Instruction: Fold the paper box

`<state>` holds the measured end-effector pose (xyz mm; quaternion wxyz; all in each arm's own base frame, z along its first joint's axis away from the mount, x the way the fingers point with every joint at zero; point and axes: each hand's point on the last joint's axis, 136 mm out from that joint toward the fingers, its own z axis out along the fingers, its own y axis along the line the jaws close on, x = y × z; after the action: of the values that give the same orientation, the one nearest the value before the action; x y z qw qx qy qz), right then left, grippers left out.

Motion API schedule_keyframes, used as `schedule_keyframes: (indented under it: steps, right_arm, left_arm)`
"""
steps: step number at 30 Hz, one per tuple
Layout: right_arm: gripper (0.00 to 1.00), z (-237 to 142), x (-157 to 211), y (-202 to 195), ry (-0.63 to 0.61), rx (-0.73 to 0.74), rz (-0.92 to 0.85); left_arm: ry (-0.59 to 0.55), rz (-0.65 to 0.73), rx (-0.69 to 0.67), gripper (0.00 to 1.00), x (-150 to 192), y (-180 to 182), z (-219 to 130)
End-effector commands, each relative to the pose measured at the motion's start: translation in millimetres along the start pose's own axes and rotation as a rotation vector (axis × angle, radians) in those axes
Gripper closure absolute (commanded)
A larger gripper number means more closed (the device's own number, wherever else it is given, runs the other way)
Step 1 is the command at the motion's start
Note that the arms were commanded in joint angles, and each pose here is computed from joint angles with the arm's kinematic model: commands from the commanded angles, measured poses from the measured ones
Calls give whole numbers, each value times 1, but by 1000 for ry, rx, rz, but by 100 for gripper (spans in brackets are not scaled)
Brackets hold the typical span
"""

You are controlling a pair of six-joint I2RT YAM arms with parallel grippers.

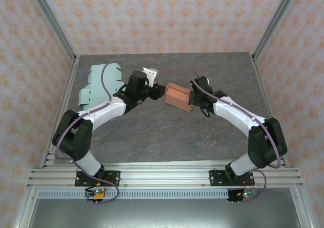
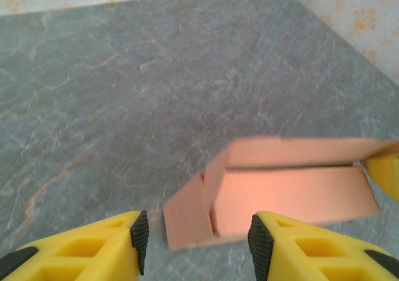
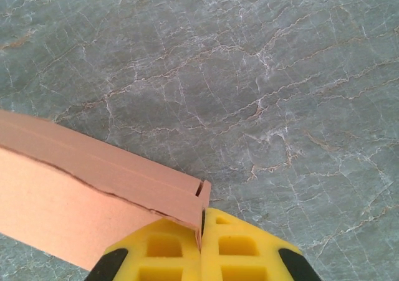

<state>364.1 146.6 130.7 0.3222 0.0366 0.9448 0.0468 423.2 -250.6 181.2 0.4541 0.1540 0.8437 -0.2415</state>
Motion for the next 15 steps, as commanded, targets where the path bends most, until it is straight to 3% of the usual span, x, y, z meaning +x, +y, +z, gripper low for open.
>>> schedule_keyframes:
  steps: [1,8,11,15]
  right_arm:
    - [96,-6,-14,3,-30,19,-17]
    - [96,-4,-16,7,-24,8,-3]
    - [96,-4,-17,6,-23,16,0]
    - [96,-3,-19,7,-24,15,1]
  left_arm:
    - [-76,-21,-6,50,-27,1,9]
    - [-31,-43,33,68,-21,-5,30]
    - [-25,-58,48,67,-16,-10,27]
    - [-63,-77,71,55,-10,-12,18]
